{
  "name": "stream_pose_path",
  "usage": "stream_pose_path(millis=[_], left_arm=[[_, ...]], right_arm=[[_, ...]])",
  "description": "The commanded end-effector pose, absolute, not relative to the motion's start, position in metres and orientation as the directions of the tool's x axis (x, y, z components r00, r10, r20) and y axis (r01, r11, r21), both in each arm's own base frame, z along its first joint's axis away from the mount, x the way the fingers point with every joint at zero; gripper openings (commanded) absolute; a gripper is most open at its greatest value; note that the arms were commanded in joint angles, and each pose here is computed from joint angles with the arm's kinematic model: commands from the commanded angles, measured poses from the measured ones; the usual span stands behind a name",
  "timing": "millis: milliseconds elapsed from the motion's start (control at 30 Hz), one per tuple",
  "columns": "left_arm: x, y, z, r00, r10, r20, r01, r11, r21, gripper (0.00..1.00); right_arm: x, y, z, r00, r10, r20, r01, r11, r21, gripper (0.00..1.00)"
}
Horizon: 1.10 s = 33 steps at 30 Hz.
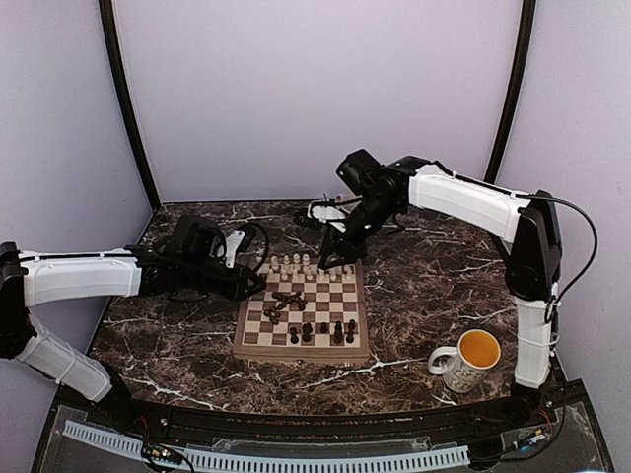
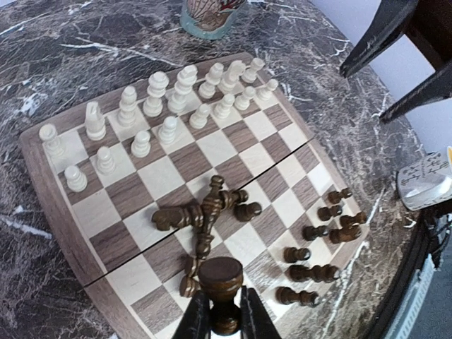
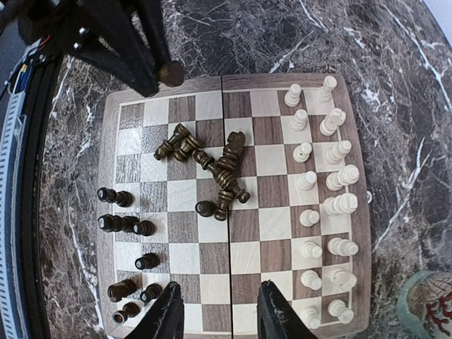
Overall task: Set up the chess pieces on the board
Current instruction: Place the pawn at d7, then pass from the left arm to the right
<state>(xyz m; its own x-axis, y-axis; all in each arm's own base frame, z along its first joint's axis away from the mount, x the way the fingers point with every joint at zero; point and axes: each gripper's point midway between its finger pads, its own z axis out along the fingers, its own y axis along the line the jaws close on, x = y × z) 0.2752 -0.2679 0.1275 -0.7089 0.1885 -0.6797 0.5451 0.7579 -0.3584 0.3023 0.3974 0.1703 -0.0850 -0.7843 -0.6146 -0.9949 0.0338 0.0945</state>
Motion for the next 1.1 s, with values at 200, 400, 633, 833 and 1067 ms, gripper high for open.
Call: stream_pose_path(millis=[200, 400, 633, 833, 1067], left_arm=[[0.259, -0.311, 0.179, -0.820, 0.268, -0.506, 0.562, 0.545, -0.621, 0.09], [0.253, -0.328, 0.196, -0.824, 0.290, -0.487, 0.567, 0.439, -0.697, 0.10], [0.244, -0.337, 0.202, -0.831, 0.315, -0.458, 0.552, 0.359, -0.753, 0.11], [0.240, -0.340, 0.203, -0.824, 0.335, -0.457, 0.556, 0.324, -0.765, 0.11], [0.240, -0.343, 0.205, -0.823, 0.340, -0.456, 0.554, 0.302, -0.776, 0.12]], right_arm=[[0.284, 0.420, 0.212, 0.379, -0.783, -0.493, -0.912, -0.224, -0.344, 0.36], [0.282, 0.444, 0.213, 0.470, -0.767, -0.438, -0.853, -0.268, -0.447, 0.43], [0.270, 0.453, 0.203, 0.533, -0.752, -0.388, -0.817, -0.338, -0.467, 0.48], [0.251, 0.453, 0.193, 0.580, -0.727, -0.367, -0.799, -0.419, -0.432, 0.46], [0.235, 0.457, 0.186, 0.609, -0.709, -0.356, -0.784, -0.468, -0.409, 0.40]])
